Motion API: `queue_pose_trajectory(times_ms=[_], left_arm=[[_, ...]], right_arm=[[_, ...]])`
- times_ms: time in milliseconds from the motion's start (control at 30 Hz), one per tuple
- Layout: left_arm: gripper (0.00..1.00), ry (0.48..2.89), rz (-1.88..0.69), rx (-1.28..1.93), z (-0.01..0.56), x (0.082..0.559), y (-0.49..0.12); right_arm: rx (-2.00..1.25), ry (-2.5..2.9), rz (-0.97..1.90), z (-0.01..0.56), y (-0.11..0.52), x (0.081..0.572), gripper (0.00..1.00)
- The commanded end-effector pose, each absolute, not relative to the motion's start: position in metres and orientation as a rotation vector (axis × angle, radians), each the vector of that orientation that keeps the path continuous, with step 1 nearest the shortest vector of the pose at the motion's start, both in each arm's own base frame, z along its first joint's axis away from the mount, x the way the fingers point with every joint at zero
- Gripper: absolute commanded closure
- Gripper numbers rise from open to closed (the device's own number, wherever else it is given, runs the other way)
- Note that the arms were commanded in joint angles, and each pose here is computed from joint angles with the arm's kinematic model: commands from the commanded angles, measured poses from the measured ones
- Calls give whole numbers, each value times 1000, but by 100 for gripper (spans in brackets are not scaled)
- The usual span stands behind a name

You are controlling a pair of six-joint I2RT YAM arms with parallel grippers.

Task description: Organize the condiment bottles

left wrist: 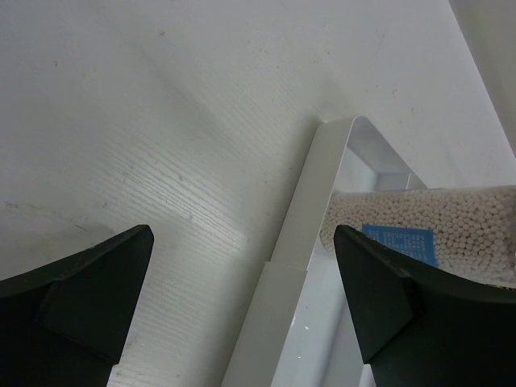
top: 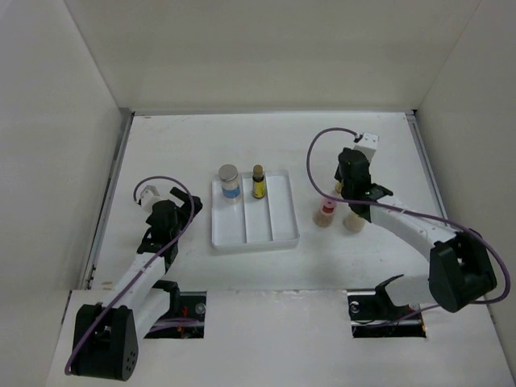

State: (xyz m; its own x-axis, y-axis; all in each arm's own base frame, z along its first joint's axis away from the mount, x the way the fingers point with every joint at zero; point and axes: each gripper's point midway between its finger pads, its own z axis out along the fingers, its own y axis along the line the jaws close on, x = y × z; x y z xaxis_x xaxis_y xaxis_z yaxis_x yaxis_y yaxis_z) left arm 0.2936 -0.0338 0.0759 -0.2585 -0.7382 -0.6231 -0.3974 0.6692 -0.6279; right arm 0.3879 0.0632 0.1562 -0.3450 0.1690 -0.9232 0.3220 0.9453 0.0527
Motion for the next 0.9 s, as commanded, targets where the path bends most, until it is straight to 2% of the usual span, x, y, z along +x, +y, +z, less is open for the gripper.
queue_pose_trajectory(times_ms=[0,133,400,633,867], left_arm=[[0,1811,-456,-880,97,303,-34],[0,1810,-454,-875,100,303,-34],[0,1808,-449,-886,98,301,-31],[0,1819,-456,-882,95,302,-35],[0,1823,-450,-881,92,300,-33]], right_arm=[[321,1658,-11,259,101,408,74],[225,1654,81,273,150,415,74],[53,1718,272,257,255,418,74],[-18,1772,327,230,300,415,74],[-42,1834,274,191,310,413,68]])
